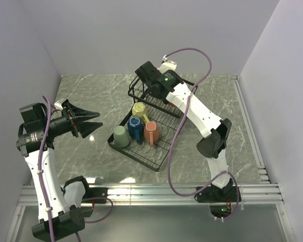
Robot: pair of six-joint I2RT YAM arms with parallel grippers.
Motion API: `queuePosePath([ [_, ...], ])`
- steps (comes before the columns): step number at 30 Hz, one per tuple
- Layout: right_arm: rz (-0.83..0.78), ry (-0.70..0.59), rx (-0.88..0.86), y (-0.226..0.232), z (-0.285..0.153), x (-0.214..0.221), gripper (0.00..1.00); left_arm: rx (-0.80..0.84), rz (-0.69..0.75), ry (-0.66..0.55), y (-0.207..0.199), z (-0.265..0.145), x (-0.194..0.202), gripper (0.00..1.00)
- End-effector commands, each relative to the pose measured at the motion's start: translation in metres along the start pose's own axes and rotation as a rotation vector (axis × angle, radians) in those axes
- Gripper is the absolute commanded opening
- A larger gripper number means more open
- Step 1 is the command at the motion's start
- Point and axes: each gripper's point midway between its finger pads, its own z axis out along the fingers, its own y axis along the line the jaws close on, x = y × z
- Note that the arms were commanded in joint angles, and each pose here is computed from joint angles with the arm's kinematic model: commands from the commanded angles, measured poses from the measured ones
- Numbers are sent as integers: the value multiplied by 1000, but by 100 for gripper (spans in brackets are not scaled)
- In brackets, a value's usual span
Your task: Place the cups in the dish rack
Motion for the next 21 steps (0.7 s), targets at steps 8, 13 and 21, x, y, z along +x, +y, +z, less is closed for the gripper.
queuePosePath([
  [8,-43,54,-13,-1,-7,16,5,26,40,10,-1,-1,3,51],
  [13,-23,89,-92,17,-13,20,27,30,44,14,-3,-1,4,51],
  [21,-34,127,-122,24,-19,30,60,34,45,9,-4,-2,4,50],
])
